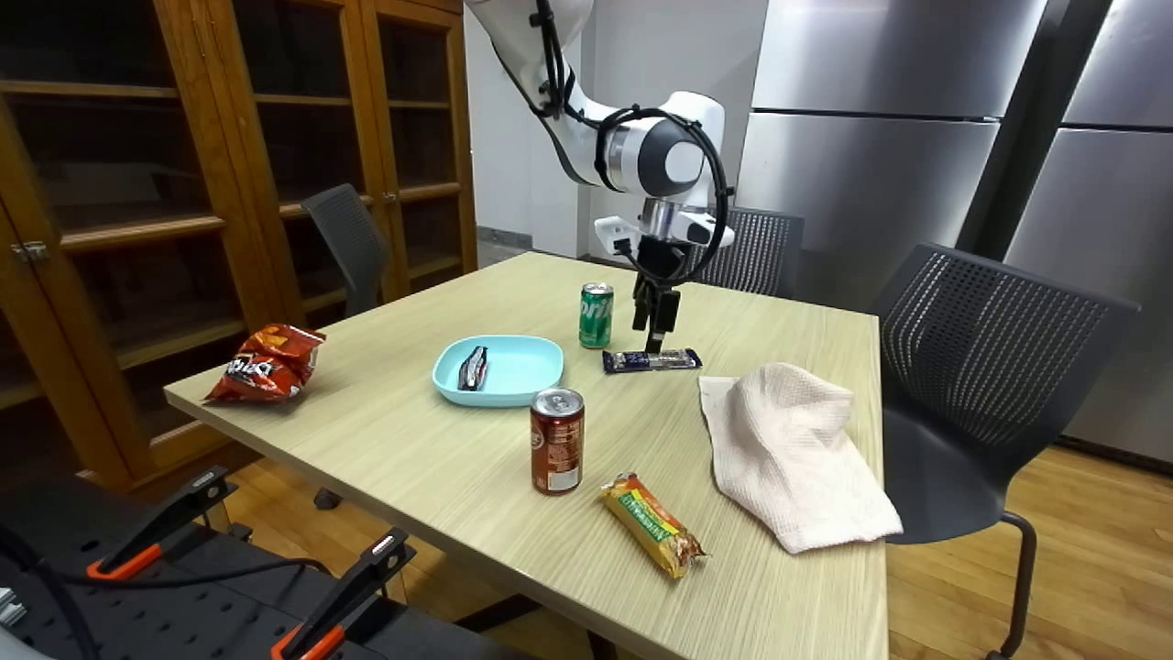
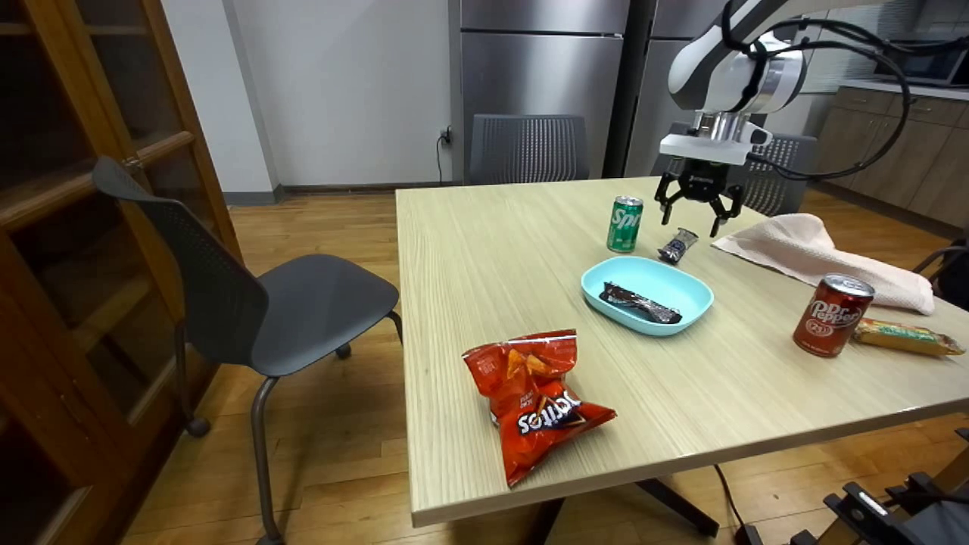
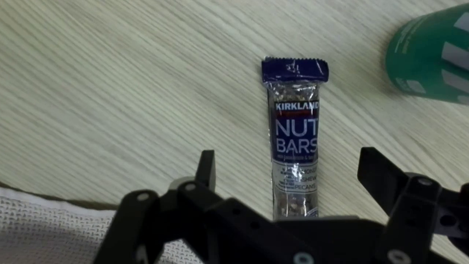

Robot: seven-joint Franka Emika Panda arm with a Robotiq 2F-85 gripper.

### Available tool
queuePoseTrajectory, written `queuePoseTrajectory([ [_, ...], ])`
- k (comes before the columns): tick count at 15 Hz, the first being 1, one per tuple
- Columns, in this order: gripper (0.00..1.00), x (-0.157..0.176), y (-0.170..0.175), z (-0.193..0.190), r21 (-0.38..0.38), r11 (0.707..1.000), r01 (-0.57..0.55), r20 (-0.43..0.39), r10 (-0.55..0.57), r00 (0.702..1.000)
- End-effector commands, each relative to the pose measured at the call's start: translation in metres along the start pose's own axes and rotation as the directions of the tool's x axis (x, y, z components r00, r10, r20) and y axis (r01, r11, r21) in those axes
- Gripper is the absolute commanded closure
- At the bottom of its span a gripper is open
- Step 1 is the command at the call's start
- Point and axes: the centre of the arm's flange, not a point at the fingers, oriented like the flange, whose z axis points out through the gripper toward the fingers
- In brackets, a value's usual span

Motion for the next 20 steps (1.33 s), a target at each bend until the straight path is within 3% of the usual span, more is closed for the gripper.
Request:
queuePoseTrajectory([
  [1, 0.0, 0.019, -0.014, 0.003, -0.02, 0.998, -0.051, -0.007, 0.051, 0.999],
  [12, 0.0, 0.02, -0.008, 0.03, -0.082, 0.994, -0.079, -0.016, 0.078, 0.997],
  [13, 0.25, 0.019, -0.007, 0.029, -0.078, 0.994, -0.077, -0.016, 0.076, 0.997],
  [14, 0.26, 0.017, -0.007, 0.027, -0.077, 0.994, -0.075, -0.02, 0.073, 0.997],
  [20, 0.73, 0.017, -0.008, 0.022, -0.067, 0.995, -0.075, -0.03, 0.073, 0.997],
])
